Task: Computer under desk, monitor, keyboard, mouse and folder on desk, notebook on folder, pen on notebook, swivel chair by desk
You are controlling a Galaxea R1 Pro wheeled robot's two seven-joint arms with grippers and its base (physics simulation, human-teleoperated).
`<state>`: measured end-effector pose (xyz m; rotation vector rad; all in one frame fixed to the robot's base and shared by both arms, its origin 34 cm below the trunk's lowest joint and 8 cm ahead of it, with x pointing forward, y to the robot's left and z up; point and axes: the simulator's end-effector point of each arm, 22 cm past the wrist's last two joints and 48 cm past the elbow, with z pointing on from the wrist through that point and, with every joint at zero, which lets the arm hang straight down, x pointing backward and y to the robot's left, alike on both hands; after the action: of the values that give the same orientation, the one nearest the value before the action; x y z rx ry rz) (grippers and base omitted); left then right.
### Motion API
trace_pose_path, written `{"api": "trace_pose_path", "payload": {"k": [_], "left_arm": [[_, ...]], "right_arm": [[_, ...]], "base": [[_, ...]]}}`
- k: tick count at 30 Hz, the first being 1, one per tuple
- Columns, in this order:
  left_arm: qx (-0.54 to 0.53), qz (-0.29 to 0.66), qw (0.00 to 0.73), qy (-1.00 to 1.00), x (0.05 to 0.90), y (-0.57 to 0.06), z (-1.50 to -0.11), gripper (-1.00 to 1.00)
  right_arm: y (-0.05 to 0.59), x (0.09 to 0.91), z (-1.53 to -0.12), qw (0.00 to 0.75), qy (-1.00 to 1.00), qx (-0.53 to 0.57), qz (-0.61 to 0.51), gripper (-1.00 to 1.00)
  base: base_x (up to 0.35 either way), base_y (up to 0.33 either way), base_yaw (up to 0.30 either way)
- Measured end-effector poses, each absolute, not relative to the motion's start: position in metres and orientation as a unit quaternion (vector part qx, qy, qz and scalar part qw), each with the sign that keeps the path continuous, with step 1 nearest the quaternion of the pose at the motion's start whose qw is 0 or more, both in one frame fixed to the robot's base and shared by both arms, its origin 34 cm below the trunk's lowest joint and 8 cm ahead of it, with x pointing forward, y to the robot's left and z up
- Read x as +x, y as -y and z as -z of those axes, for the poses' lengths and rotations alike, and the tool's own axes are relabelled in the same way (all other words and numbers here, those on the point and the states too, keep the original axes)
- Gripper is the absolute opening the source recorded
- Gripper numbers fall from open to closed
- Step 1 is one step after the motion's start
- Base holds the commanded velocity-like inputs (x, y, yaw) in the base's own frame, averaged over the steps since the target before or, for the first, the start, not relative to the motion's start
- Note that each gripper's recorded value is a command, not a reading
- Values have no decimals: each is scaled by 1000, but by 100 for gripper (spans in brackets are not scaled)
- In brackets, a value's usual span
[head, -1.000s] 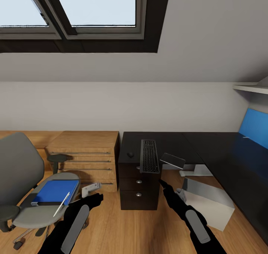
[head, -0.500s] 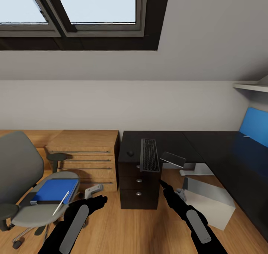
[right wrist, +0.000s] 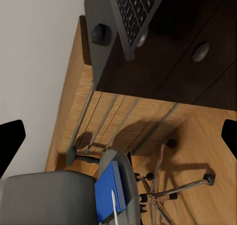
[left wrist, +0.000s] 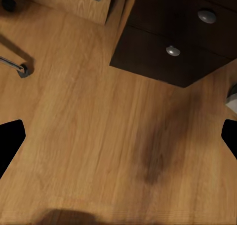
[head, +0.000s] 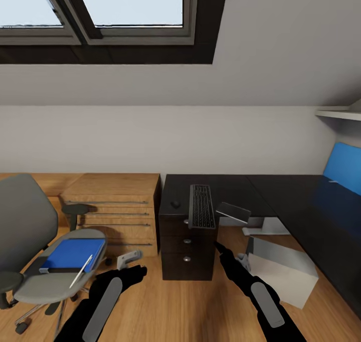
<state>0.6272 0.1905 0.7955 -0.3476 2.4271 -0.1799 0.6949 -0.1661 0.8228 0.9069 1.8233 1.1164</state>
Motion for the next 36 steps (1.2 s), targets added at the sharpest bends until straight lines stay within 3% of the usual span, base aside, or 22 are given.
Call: {"api": "trace_pose_path", "payload": {"k": [36], "left_arm": [[-113, 64, 323, -937, 618, -178, -725, 100]], "right_arm": [[191, 688, -749, 400, -725, 355, -435, 100]], "base": [[0, 0, 0]]}}
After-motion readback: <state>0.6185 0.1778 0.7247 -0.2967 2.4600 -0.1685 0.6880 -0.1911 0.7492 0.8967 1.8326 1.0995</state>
